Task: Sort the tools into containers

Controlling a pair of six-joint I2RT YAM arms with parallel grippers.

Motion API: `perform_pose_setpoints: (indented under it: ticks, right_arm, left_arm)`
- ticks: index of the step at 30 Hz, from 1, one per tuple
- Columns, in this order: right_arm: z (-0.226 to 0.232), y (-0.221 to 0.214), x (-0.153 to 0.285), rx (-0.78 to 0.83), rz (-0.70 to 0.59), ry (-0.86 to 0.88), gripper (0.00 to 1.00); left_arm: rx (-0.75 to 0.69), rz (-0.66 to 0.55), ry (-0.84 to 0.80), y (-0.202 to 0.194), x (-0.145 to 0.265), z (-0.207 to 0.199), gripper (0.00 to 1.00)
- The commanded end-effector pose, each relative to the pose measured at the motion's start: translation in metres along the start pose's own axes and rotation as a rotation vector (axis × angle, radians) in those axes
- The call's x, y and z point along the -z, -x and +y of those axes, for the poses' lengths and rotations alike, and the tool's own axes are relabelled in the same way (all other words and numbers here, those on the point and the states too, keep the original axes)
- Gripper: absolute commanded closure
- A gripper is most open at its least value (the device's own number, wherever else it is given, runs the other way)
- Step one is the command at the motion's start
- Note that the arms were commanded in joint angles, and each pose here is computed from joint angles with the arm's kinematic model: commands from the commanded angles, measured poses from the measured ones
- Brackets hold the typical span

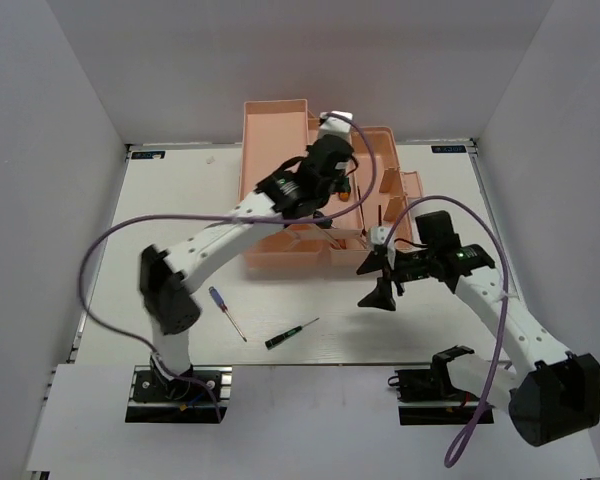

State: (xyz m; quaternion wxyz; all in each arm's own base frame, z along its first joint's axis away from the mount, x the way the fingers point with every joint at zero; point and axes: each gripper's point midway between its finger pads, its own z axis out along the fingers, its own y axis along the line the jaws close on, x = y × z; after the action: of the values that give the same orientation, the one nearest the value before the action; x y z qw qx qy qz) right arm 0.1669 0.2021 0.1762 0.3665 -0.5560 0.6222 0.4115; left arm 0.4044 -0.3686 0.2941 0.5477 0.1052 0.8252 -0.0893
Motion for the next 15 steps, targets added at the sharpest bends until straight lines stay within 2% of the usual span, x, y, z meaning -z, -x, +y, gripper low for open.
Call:
perform_pose_setpoints:
  ticks: [1,3,4,5,6,7,8,9,10,11,12,14,15]
  right_arm:
    - [0.010,-0.003,-0.020,0.220,0.044,0.114,0.16]
    - [0.010,-0.013,-0.030,0.295,0.123,0.134,0.16]
    - [0.008,-0.023,-0.037,0.297,0.159,0.155,0.17]
    - [0.016,-0.025,-0.048,0.355,0.198,0.187,0.17]
    - [0.010,-0.028,-0.053,0.387,0.233,0.171,0.17]
    - [0.007,-0.037,-0.062,0.374,0.269,0.190,0.17]
    - [0.013,-0.031,-0.076,0.430,0.290,0.211,0.17]
    - [0.012,-0.034,-0.084,0.434,0.314,0.225,0.17]
    - [0.006,-0.035,-0.098,0.475,0.359,0.217,0.17]
    - [0.016,-0.042,-0.111,0.466,0.393,0.257,0.19]
    - [0.020,-0.029,-0.123,0.508,0.385,0.270,0.19]
    - [0.020,-0.044,-0.145,0.518,0.466,0.271,0.21]
    - [0.025,-0.033,-0.155,0.541,0.454,0.273,0.21]
  left_arm:
    - [0.127,-0.109,0.006,0.046,0.095,0.047,0.99]
    - [0.166,-0.125,0.030,0.023,0.141,0.089,0.99]
    - [0.195,-0.104,0.077,0.004,0.155,0.109,0.94]
    - [0.169,-0.032,0.132,-0.040,0.159,0.128,0.70]
    - [0.222,-0.047,0.159,-0.048,0.187,0.153,0.61]
    - [0.255,0.013,0.231,-0.080,0.199,0.174,0.53]
    - [0.237,0.090,0.275,-0.122,0.202,0.187,0.45]
    - [0.268,0.119,0.315,-0.142,0.209,0.200,0.35]
    - [0.352,0.112,0.325,-0.153,0.219,0.208,0.33]
    - [0.334,0.181,0.365,-0.187,0.223,0.217,0.31]
    - [0.365,0.204,0.382,-0.201,0.226,0.221,0.27]
    - [0.426,0.237,0.395,-0.229,0.229,0.224,0.27]
    - [0.446,0.255,0.389,-0.238,0.229,0.222,0.27]
